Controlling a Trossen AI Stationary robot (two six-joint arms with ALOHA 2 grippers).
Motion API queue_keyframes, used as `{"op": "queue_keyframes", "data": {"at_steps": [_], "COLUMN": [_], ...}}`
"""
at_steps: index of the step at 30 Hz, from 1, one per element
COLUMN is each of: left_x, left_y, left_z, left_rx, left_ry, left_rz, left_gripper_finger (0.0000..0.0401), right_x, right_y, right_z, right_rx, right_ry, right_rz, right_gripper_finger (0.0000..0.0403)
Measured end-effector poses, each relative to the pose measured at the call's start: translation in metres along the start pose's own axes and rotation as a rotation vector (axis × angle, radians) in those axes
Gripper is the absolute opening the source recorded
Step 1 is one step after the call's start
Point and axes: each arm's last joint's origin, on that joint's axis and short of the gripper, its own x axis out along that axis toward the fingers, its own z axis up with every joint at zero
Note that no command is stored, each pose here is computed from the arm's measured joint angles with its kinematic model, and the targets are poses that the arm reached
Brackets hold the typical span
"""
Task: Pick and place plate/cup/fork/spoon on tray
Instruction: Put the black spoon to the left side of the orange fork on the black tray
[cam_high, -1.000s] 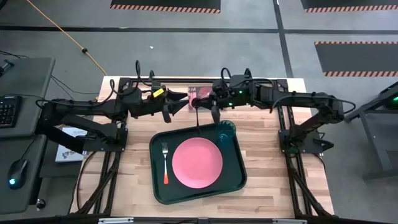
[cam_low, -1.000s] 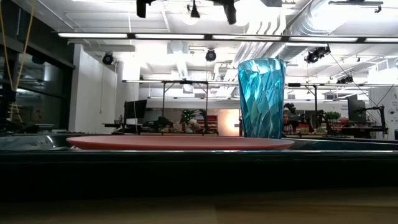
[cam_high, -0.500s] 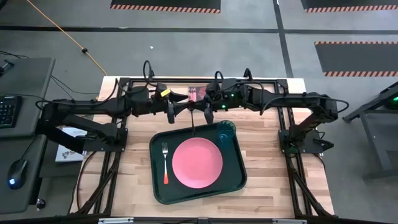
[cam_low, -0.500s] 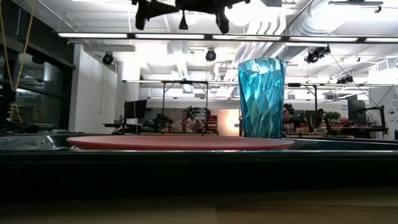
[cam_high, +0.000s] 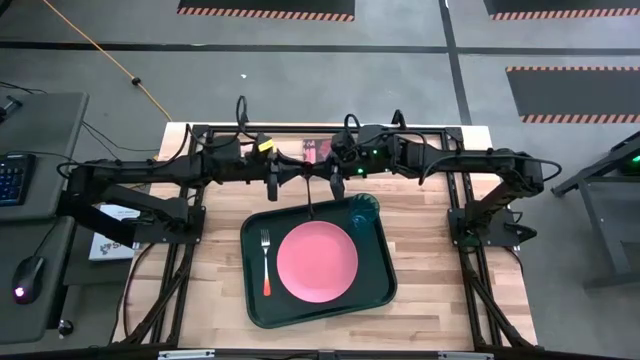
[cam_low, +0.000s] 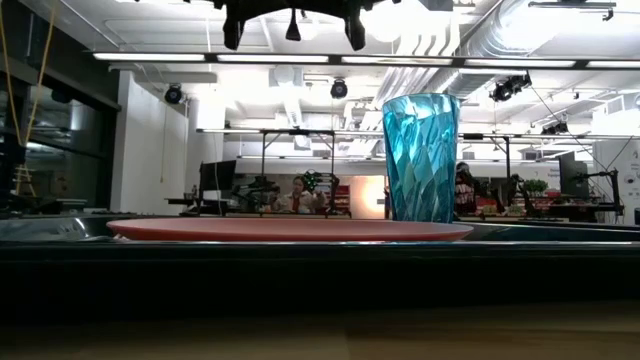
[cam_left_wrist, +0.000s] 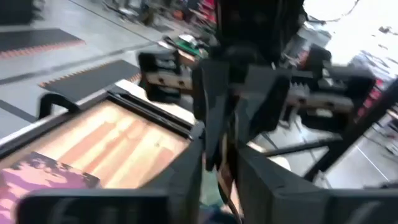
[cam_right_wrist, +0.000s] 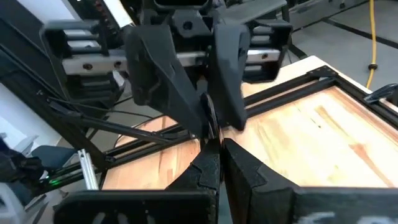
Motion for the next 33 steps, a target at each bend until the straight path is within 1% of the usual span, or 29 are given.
{"op": "queue_keyframes", "data": {"at_steps": [3, 4, 8, 13, 16, 18, 20, 23, 26, 27, 30, 33], "left_x": [0.001, 0.001, 0.002, -0.002, -0.010, -0.017, -0.024, -0.035, -0.050, -0.056, -0.073, -0.089], "left_y": [0.000, 0.000, 0.000, 0.005, 0.008, 0.009, 0.011, 0.011, 0.008, 0.006, -0.001, -0.010], "left_z": [-0.001, -0.001, -0.001, 0.001, 0.002, 0.006, 0.005, 0.004, 0.002, -0.001, -0.017, -0.035], "left_rx": [0.012, 0.012, 0.003, 0.021, 0.017, 0.012, 0.003, -0.040, -0.123, -0.152, -0.252, -0.360], "left_ry": [0.013, 0.012, 0.013, 0.021, 0.052, 0.044, 0.076, 0.113, 0.159, 0.188, 0.324, 0.439], "left_rz": [-0.021, -0.020, -0.016, -0.010, 0.011, 0.029, 0.058, 0.080, 0.096, 0.102, 0.182, 0.303], "left_gripper_finger": [0.0023, 0.0013, 0.0009, 0.0004, 0.0001, 0.0001, 0.0001, 0.0001, 0.0000, 0.0000, 0.0000, 0.0000], "right_x": [0.000, 0.000, 0.000, 0.000, -0.003, -0.008, -0.013, -0.024, -0.040, -0.044, -0.055, -0.062], "right_y": [0.000, 0.000, -0.001, -0.001, -0.002, -0.003, -0.006, -0.010, -0.013, -0.013, -0.014, -0.014], "right_z": [0.000, 0.000, -0.001, -0.001, -0.002, 0.001, 0.002, 0.004, 0.008, 0.008, 0.005, 0.001], "right_rx": [0.003, 0.005, 0.013, 0.059, 0.067, 0.066, 0.057, 0.040, 0.053, 0.055, 0.053, 0.055], "right_ry": [0.004, 0.004, 0.005, 0.007, 0.034, 0.032, 0.039, 0.062, 0.090, 0.106, 0.164, 0.211], "right_rz": [0.002, 0.001, -0.004, -0.006, -0.016, -0.021, -0.061, -0.115, -0.149, -0.159, -0.196, -0.247], "right_gripper_finger": [0.0000, 0.0000, 0.0000, 0.0005, 0.0032, 0.0062, 0.0095, 0.0141, 0.0175, 0.0183, 0.0194, 0.0195]}}
